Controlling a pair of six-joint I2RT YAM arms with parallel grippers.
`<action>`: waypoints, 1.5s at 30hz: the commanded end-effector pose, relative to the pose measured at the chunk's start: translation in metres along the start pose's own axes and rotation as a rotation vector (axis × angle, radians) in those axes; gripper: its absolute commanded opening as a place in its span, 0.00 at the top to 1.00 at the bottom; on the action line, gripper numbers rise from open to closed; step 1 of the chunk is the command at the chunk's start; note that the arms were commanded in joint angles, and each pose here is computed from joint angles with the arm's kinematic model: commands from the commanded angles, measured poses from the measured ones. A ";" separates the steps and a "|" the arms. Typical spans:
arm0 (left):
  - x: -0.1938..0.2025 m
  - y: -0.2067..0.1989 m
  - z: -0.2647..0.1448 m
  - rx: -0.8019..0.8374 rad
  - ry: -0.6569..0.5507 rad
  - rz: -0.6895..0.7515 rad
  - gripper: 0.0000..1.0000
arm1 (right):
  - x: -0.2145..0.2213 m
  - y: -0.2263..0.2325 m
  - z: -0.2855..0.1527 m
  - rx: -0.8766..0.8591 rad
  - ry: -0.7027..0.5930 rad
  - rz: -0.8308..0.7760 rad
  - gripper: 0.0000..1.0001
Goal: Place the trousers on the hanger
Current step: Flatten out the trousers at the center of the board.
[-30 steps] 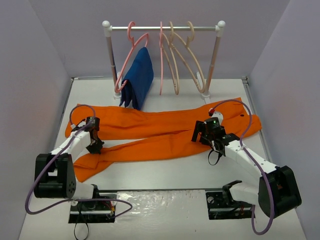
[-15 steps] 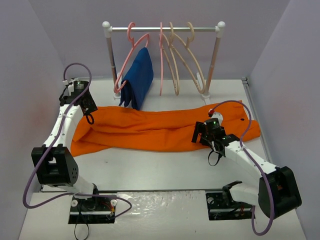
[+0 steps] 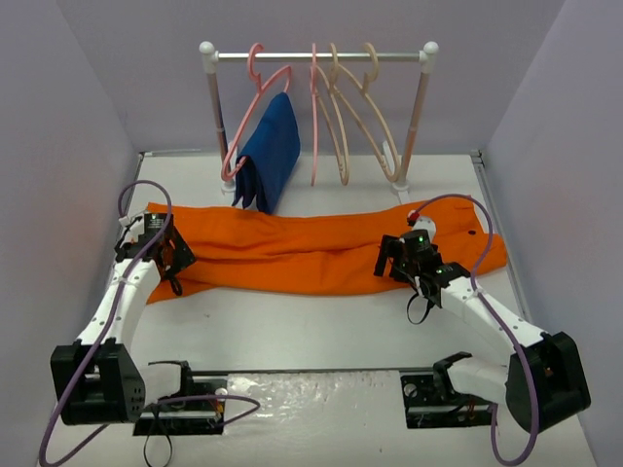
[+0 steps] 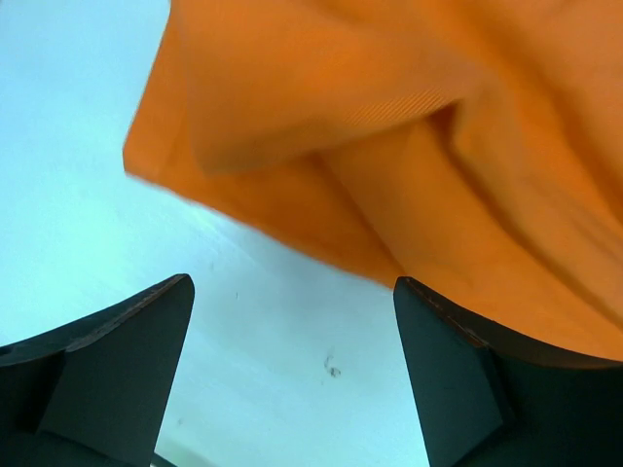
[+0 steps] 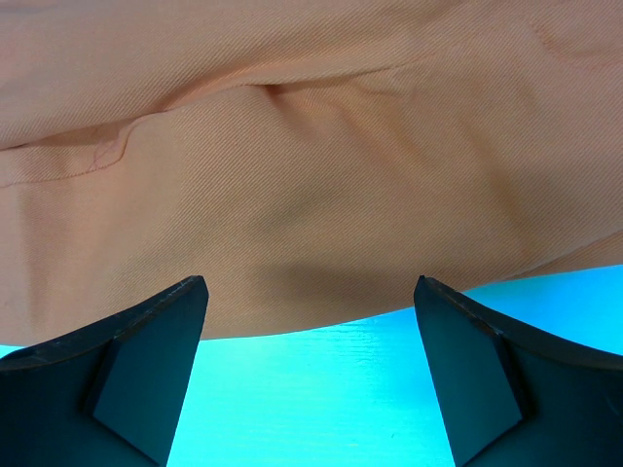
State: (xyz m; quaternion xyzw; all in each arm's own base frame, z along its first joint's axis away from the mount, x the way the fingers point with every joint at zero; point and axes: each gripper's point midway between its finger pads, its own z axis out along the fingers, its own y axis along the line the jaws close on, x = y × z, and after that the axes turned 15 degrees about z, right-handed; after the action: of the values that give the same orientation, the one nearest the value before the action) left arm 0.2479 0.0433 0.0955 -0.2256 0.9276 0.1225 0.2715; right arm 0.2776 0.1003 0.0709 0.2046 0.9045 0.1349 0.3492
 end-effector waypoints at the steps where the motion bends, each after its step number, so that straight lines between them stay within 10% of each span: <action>1: -0.005 -0.008 0.012 0.028 -0.051 -0.194 0.24 | -0.011 0.011 -0.006 -0.052 -0.038 0.007 0.15; 24: 0.018 -0.013 0.083 0.002 0.068 -0.336 0.39 | -0.009 0.011 -0.010 -0.068 -0.040 0.016 0.16; 28: 0.028 -0.015 0.092 -0.002 0.095 -0.327 0.52 | -0.008 0.010 -0.009 -0.065 -0.037 0.016 0.16; 33: 0.038 -0.012 0.091 -0.011 0.116 -0.322 0.94 | -0.008 0.009 -0.009 -0.058 -0.040 0.022 0.16; 45: -0.077 0.009 -0.065 0.103 -0.152 -0.105 1.00 | 0.000 -0.022 0.013 0.111 0.027 0.093 0.16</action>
State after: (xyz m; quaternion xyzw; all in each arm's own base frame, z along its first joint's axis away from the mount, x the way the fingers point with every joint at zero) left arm 0.2644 0.0543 0.0896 -0.3342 0.8952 0.0727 0.2857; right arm 0.2697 0.0988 0.0578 0.2151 0.9113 0.1318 0.3255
